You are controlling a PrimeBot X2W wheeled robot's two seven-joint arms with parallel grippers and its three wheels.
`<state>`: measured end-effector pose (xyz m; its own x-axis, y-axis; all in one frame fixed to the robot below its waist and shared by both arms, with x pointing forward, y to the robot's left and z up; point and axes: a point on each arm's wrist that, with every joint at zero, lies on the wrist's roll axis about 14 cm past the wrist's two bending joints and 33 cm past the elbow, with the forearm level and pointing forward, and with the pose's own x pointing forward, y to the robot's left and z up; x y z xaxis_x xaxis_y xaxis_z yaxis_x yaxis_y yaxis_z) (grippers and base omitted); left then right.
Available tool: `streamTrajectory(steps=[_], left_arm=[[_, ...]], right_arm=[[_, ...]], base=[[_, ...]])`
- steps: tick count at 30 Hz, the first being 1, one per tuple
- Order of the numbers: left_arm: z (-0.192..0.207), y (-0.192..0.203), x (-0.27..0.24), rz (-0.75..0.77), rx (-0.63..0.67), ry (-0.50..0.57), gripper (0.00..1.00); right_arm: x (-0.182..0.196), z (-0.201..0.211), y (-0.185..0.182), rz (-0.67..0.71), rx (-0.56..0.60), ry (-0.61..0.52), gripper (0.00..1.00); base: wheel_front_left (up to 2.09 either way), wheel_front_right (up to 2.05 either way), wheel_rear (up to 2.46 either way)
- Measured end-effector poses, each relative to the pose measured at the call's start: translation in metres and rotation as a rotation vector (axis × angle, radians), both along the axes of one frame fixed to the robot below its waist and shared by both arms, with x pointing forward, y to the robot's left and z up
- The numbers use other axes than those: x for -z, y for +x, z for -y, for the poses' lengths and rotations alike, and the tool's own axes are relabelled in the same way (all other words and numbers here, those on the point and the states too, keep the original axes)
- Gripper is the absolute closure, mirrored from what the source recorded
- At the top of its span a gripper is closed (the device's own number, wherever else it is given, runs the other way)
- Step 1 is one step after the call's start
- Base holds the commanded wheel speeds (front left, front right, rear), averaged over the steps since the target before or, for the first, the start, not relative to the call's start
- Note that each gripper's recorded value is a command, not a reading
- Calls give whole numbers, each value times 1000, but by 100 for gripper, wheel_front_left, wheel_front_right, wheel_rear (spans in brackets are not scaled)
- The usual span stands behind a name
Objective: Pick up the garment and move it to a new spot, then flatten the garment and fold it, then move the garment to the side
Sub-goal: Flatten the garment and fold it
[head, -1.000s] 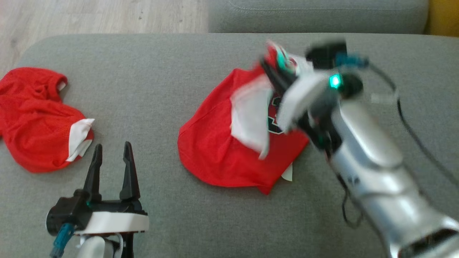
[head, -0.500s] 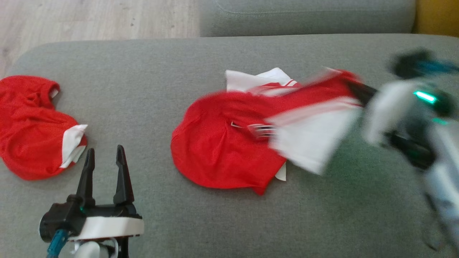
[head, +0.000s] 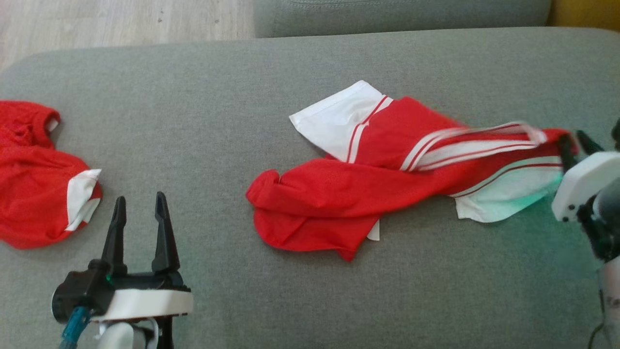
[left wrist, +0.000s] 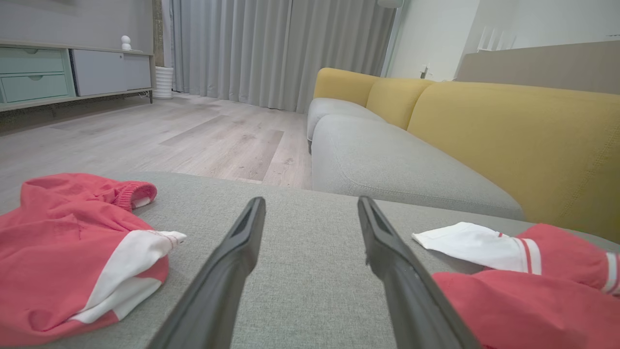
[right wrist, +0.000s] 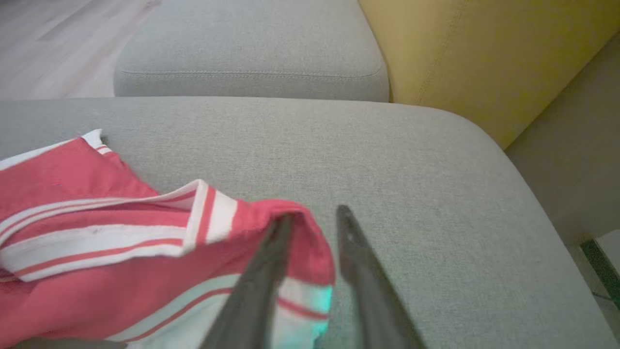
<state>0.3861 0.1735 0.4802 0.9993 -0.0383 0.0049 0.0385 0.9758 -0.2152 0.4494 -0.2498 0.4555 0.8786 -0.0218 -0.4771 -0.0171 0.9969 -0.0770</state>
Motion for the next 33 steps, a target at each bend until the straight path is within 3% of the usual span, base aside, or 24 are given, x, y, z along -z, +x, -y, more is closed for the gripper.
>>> streamTrajectory(steps=[3, 9, 16, 19, 23, 29, 33], left_arm=[[-1, -1, -1, 1, -1, 0, 0], [-2, -7, -8, 20, -7, 3, 0], [-1, -23, -10, 27, -6, 0, 0], [0, -30, -6, 13, -4, -3, 0], [26, -30, 6, -26, 84, 21, 0], [91, -30, 50, -247, 313, 40, 0], [107, -14, 55, -291, 354, -3, 0]], right_arm=[[-2, 0, 1, 39, 16, 0, 0], [-33, -29, 6, 256, -10, 55, 0], [-24, -82, -41, 305, -141, 100, 0], [-15, -87, -61, 283, -137, 131, 0], [-16, -89, -66, 279, -131, 140, 0], [-18, -101, -63, 272, -152, 166, 0], [-19, -104, -63, 271, -159, 171, 0]], base=[[0, 0, 0], [0, 0, 0], [0, 0, 0], [0, 0, 0], [0, 0, 0], [0, 0, 0], [0, 0, 0]])
